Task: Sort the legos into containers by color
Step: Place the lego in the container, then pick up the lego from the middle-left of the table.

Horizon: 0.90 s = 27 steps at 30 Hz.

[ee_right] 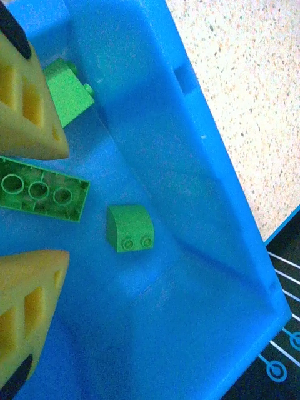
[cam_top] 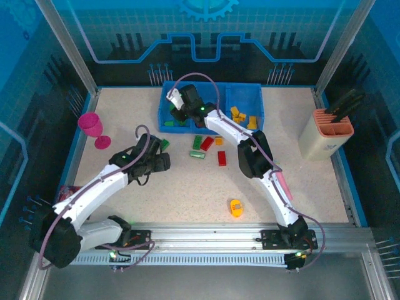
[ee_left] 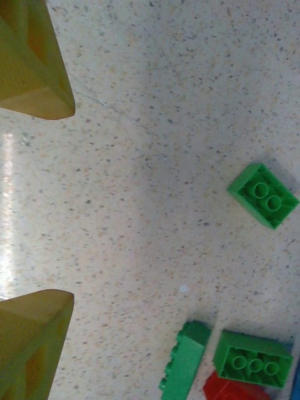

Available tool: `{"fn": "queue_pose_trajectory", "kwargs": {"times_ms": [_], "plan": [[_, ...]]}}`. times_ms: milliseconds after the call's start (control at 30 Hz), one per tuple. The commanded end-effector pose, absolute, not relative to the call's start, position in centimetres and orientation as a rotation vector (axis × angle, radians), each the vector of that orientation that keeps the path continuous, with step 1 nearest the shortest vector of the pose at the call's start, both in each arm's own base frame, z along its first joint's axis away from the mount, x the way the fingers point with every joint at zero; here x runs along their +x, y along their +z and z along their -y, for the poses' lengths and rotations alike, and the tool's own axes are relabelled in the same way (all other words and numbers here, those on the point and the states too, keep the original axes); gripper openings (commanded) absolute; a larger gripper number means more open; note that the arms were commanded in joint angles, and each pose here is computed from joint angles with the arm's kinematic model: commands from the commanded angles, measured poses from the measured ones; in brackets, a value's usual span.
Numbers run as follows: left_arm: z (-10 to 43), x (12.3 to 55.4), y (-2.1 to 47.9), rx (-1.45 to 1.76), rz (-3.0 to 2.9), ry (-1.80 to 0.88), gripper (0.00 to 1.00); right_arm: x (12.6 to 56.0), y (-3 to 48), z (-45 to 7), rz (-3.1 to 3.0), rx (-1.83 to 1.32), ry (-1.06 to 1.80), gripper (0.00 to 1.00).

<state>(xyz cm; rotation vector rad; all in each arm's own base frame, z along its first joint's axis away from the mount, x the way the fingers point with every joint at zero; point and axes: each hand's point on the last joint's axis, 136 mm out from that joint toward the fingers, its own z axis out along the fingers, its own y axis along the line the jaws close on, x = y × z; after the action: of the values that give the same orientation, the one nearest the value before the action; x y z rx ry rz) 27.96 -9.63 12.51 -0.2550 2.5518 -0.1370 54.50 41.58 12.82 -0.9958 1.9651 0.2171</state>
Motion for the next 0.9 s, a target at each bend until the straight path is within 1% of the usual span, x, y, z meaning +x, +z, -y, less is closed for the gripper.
{"fn": "queue_pose_trajectory", "kwargs": {"times_ms": [0,100,200,267,367,533,633,700,867], "plan": [[9.5,31.4,13.1,-0.315,-2.464,-0.133,0.73,52.4,18.5,-42.8,-1.855,-1.01,0.274,0.45],[9.8,34.0,12.6,-0.321,-2.447,-0.121,0.73,50.8,22.6,-41.6,-1.818,-0.995,0.281,0.49],[9.9,36.4,11.5,-0.331,-2.441,-0.133,0.74,48.7,25.3,-39.7,-1.811,-0.973,0.276,0.53],[9.8,37.9,10.5,-0.328,-2.455,-0.122,0.74,47.4,26.6,-38.1,-1.821,-0.952,0.26,0.57],[9.3,39.5,8.9,-0.304,-2.481,-0.08,0.74,45.2,27.1,-35.2,-1.875,-0.911,0.23,0.66],[8.3,40.9,6.8,-0.239,-2.546,-0.023,0.74,41.0,25.3,-29.7,-2.031,-0.81,0.187,0.74],[8.1,41.2,5.9,-0.254,-2.584,-0.095,0.74,38.2,23.3,-26.9,-2.127,-0.744,0.194,0.75],[7.8,41.3,5.9,-0.259,-2.598,-0.098,0.74,36.4,22.1,-25.4,-2.185,-0.701,0.22,0.75],[8.3,41.8,5.5,-0.236,-2.616,-0.117,0.75,33.3,19.2,-23.1,-2.304,-0.645,0.244,0.75]]}}
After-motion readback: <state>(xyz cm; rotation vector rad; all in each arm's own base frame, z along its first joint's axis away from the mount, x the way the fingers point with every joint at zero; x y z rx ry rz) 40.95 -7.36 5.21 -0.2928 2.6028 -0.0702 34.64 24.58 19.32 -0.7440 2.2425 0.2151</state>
